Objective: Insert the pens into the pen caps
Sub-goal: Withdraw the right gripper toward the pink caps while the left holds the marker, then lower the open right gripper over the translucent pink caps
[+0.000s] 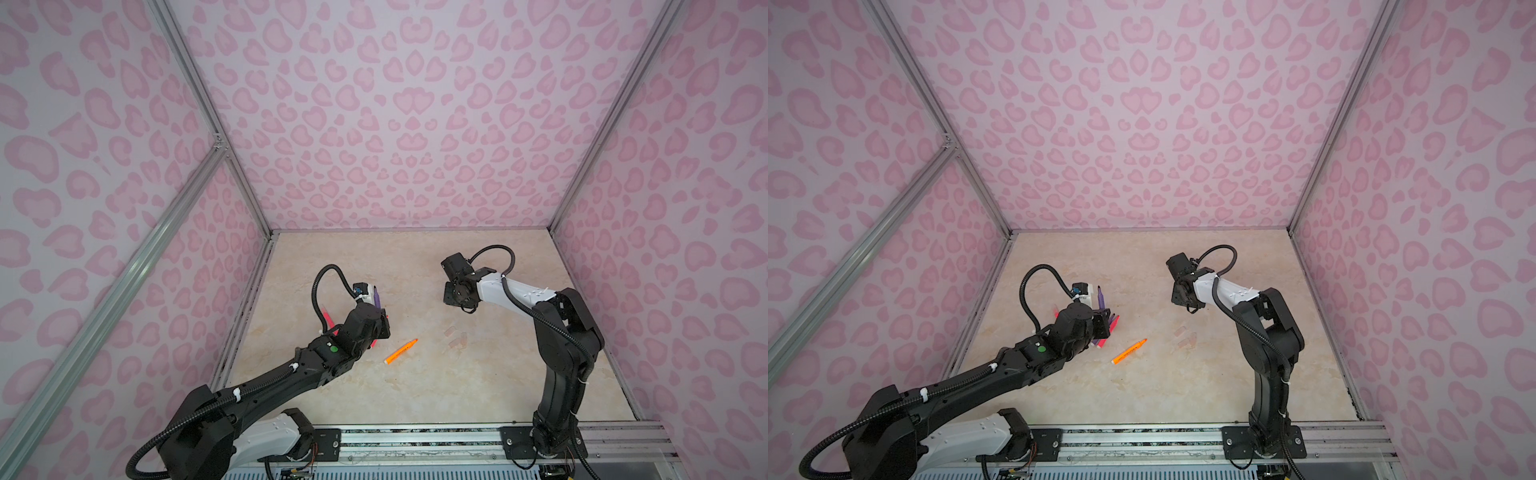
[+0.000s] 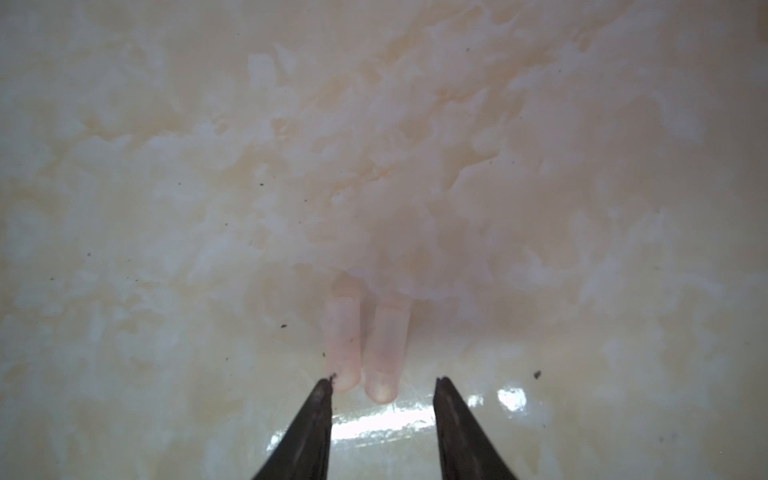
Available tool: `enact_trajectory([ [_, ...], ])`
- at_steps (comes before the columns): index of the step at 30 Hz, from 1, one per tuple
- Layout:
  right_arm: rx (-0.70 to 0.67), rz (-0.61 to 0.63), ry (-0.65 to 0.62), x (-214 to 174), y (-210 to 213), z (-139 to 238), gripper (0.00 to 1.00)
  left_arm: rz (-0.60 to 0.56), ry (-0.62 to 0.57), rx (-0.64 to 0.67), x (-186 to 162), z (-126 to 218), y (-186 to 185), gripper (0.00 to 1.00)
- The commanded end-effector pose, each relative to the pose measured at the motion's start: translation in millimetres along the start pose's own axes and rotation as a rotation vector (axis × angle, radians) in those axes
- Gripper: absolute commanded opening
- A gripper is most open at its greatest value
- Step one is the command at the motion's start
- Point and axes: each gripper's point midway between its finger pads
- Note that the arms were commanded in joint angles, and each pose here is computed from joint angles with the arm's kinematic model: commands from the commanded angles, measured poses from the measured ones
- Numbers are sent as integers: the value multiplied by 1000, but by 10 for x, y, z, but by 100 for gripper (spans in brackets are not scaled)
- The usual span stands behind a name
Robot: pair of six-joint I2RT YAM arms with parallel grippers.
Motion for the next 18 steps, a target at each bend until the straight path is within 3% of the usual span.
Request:
enact_trajectory([
  [1, -78, 31, 9, 13, -163, -29, 43, 0, -19, -37, 86, -6, -106, 4],
  [6, -47, 10, 52, -20, -163, -168, 37, -4, -8, -23, 51, -52, -87, 3],
  [18, -33, 22, 107, -92, -107, -326, 35, -13, 15, -29, 13, -105, -122, 4],
])
Point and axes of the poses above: each gripper's point midway between its finger pads, its own z axis back along the fingers, its own y axis along the line the jaws close on, x = y × z, and after that the axes turned 3 degrees about z, right-handed
